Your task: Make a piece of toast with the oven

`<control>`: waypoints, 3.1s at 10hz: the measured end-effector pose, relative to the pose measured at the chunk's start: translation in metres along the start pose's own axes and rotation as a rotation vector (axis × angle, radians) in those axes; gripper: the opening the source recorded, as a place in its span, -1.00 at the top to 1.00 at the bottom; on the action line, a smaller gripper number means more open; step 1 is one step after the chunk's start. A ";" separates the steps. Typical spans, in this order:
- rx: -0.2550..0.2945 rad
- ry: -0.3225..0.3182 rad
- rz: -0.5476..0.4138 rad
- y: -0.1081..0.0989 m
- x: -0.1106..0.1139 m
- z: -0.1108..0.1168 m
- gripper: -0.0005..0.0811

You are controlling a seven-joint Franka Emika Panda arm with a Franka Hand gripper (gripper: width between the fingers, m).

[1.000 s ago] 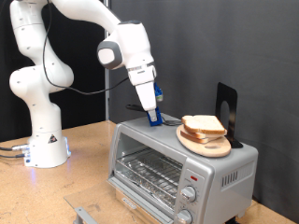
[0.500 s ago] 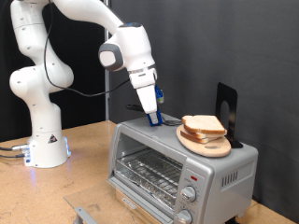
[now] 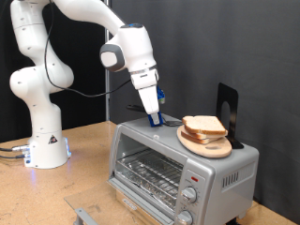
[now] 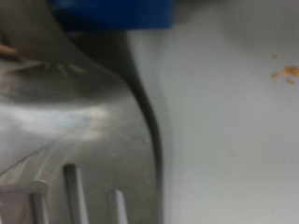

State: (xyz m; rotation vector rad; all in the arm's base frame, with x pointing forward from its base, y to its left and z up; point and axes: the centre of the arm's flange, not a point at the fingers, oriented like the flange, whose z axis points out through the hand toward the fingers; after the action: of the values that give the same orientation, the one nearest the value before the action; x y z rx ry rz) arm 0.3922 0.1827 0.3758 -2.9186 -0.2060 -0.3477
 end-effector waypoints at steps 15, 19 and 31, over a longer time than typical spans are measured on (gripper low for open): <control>-0.005 -0.008 0.002 -0.010 -0.006 0.004 -0.20; -0.010 -0.009 0.007 -0.009 -0.007 0.004 -0.65; 0.024 -0.046 0.005 -0.012 -0.012 -0.009 -0.99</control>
State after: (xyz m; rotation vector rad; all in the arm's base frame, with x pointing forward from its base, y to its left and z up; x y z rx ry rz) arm 0.3764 0.1915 0.3835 -2.9052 -0.2087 -0.2758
